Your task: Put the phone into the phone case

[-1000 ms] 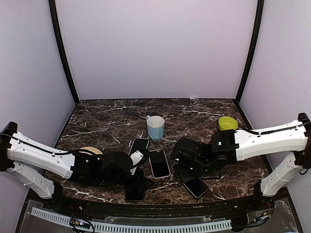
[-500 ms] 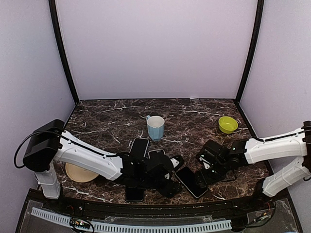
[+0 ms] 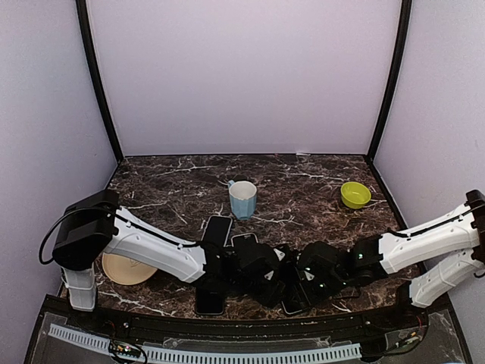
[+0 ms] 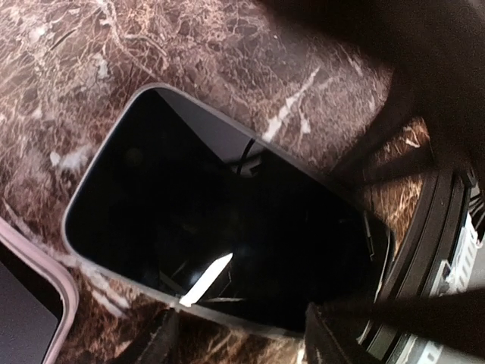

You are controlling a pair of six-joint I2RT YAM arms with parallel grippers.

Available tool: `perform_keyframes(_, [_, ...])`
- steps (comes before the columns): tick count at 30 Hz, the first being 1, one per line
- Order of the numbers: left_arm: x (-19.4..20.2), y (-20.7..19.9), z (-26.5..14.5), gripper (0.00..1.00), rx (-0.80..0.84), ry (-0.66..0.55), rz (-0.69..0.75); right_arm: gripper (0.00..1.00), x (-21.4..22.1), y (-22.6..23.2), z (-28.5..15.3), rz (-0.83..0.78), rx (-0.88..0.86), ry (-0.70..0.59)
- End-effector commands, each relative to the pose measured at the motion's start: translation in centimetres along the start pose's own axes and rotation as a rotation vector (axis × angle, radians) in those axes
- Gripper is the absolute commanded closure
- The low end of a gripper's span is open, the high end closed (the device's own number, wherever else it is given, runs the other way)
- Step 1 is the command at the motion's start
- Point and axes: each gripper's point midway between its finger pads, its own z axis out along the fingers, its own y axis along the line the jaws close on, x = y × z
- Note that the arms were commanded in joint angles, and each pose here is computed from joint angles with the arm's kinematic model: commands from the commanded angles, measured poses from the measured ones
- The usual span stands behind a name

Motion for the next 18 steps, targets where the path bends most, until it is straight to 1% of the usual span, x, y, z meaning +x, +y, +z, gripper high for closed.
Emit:
perform_keyframes(1, [1.0,0.6,0.8,0.45,-0.013,0.043,-0.026,0.39,6.3,-2.4,1.6,0.070,0.148,0.200])
perform_keyframes(2, [1.2,0.7,0.9,0.48,-0.017,0.049,-0.027,0.40,6.5,-2.5,1.8,0.065,0.168,0.199])
perform_keyframes(3, [1.4,0.9,0.9,0.49,-0.022,0.055,-0.028,0.39,6.7,-2.5,1.9,0.065,0.183,0.204])
perform_keyframes(5, [1.7,1.1,0.9,0.54,-0.027,0.063,-0.032,0.34,7.0,-2.2,2.3,0.068,0.202,0.210])
perform_keyframes(6, [1.8,1.1,0.9,0.58,-0.029,0.066,-0.034,0.33,6.9,-2.1,2.4,0.073,0.213,0.205])
perform_keyframes(7, [2.7,1.1,0.9,0.61,-0.020,0.105,-0.038,0.33,6.8,-1.9,2.6,0.082,0.220,0.199])
perform_keyframes(8, [3.0,1.1,0.8,0.65,-0.019,0.118,-0.048,0.33,6.7,-1.9,2.7,0.092,0.231,0.193])
perform_keyframes(9, [3.5,1.1,0.8,0.67,-0.016,0.141,-0.055,0.35,6.6,-1.9,2.9,0.103,0.235,0.188])
perform_keyframes(11, [4.5,0.9,0.8,0.68,0.006,0.179,-0.071,0.40,6.7,-2.3,3.1,0.118,0.262,0.191])
perform_keyframes(13, [5.9,0.8,1.0,0.67,0.023,0.242,-0.063,0.42,7.0,-2.8,3.1,0.126,0.292,0.195])
perform_keyframes(15, [7.6,1.5,1.4,0.67,-0.001,0.308,-0.063,0.44,7.2,-3.0,3.1,0.128,0.307,0.197])
perform_keyframes(18, [9.8,2.4,1.9,0.67,-0.010,0.360,-0.081,0.45,7.5,-2.9,3.3,0.124,0.320,0.196])
